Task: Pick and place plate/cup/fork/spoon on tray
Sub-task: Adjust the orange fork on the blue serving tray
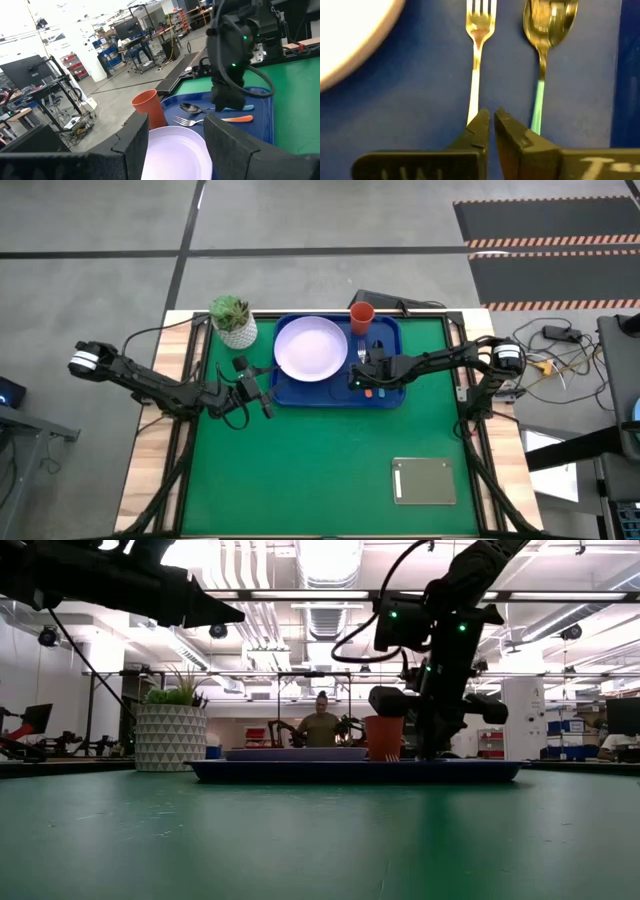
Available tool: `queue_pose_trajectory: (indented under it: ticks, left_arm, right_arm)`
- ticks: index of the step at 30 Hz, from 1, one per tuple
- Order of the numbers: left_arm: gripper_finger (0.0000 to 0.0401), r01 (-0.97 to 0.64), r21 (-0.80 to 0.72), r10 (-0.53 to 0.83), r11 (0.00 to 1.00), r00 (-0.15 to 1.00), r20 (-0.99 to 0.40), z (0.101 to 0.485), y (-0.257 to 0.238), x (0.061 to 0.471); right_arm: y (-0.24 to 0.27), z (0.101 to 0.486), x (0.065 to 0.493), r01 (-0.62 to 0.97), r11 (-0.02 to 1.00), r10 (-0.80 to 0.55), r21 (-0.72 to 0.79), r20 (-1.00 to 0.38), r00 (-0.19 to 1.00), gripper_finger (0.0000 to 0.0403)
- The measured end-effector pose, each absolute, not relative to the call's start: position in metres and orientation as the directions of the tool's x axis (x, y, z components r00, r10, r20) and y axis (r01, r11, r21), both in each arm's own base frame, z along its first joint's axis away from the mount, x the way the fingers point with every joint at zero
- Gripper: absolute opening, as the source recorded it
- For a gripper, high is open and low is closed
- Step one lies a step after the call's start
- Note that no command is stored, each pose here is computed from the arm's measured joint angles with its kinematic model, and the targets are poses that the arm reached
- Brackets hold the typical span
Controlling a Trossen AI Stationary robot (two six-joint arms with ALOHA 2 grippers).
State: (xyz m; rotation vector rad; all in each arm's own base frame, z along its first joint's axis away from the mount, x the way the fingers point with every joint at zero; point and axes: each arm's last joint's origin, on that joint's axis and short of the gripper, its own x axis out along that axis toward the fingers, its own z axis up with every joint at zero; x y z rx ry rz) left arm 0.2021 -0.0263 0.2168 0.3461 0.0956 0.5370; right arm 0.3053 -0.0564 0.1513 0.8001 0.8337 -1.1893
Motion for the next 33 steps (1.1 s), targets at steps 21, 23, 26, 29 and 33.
queue_pose_trajectory:
  ticks: [21,23,26,29,33]
  left_arm:
    - [0.0169,-0.485,0.347,0.517,0.803,0.856,0.001,0.217,-0.026,0.202]
    - [0.0169,-0.485,0.347,0.517,0.803,0.856,0.001,0.217,-0.026,0.202]
    - [0.0169,-0.484,0.347,0.516,0.803,0.856,0.001,0.217,-0.026,0.202]
    - [0.0169,-0.485,0.347,0.516,0.803,0.856,0.001,0.217,-0.026,0.202]
    - [0.0169,-0.485,0.347,0.517,0.803,0.856,0.001,0.217,-0.026,0.202]
  right_arm:
    - [-0.04,0.14,0.301,0.972,0.219,-0.459,0.083,-0.871,0.178,0.0009]
    - [-0.039,0.138,0.301,0.969,0.225,-0.459,0.101,-0.866,0.197,0.0009]
    - [-0.037,0.135,0.301,0.965,0.232,-0.459,0.12,-0.861,0.218,0.0009]
    - [-0.035,0.134,0.3,0.964,0.239,-0.458,0.119,-0.861,0.22,0.0009]
    - [-0.034,0.134,0.301,0.962,0.243,-0.457,0.122,-0.86,0.225,0.0009]
